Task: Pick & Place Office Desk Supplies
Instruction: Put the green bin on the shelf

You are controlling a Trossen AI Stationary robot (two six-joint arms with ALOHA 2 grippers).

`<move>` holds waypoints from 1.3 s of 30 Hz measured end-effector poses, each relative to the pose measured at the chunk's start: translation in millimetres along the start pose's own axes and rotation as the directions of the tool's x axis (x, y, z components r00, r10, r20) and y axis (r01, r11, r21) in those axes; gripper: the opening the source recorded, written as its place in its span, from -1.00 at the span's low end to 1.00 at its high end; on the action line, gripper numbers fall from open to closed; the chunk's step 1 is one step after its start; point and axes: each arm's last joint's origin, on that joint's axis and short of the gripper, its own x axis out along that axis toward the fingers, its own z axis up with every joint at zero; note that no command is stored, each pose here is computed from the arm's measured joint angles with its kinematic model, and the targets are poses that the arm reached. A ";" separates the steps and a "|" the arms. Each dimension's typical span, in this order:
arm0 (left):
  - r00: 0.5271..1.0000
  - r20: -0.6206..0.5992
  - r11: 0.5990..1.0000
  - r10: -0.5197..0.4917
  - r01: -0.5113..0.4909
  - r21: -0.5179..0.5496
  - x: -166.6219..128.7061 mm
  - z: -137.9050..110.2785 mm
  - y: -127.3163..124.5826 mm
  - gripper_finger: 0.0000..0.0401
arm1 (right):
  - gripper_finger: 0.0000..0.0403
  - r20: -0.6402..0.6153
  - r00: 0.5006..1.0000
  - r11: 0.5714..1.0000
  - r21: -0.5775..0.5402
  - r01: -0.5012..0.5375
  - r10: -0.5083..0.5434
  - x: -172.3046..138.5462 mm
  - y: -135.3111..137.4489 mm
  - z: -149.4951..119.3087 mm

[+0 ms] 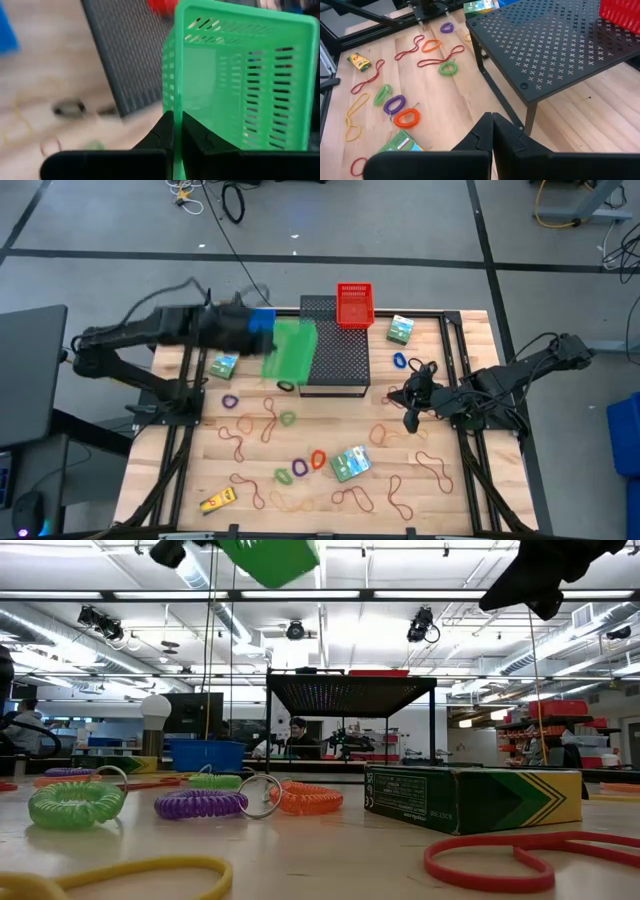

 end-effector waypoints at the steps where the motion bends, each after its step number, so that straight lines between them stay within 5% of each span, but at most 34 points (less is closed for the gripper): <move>1: 0.999 0.026 1.000 0.019 -0.018 -0.014 3.7 12.6 4.1 -0.94 | -0.98 0.003 1.000 1.000 0.012 0.001 -0.001 0.3 -0.2 0.5; 7: 0.994 0.070 0.993 0.084 -0.077 -0.094 41.2 78.6 34.7 -0.94 | -0.98 0.027 1.000 0.998 0.067 -0.004 0.003 1.6 0.1 3.7; 12: 0.996 0.034 0.991 0.082 -0.077 -0.110 82.1 105.4 49.3 -0.94 | -0.98 0.046 0.999 0.997 0.077 0.015 -0.018 1.6 -0.3 4.4; 22: 0.986 0.001 0.978 0.167 -0.166 -0.126 146.4 121.1 71.9 -0.94 | -0.98 0.056 0.998 0.996 0.090 0.028 -0.033 1.6 -0.7 4.7; 39: 0.977 0.060 0.967 0.205 -0.192 -0.168 173.4 124.3 76.4 -0.92 | -0.98 0.057 0.998 0.996 0.079 0.031 -0.036 1.6 -0.9 4.7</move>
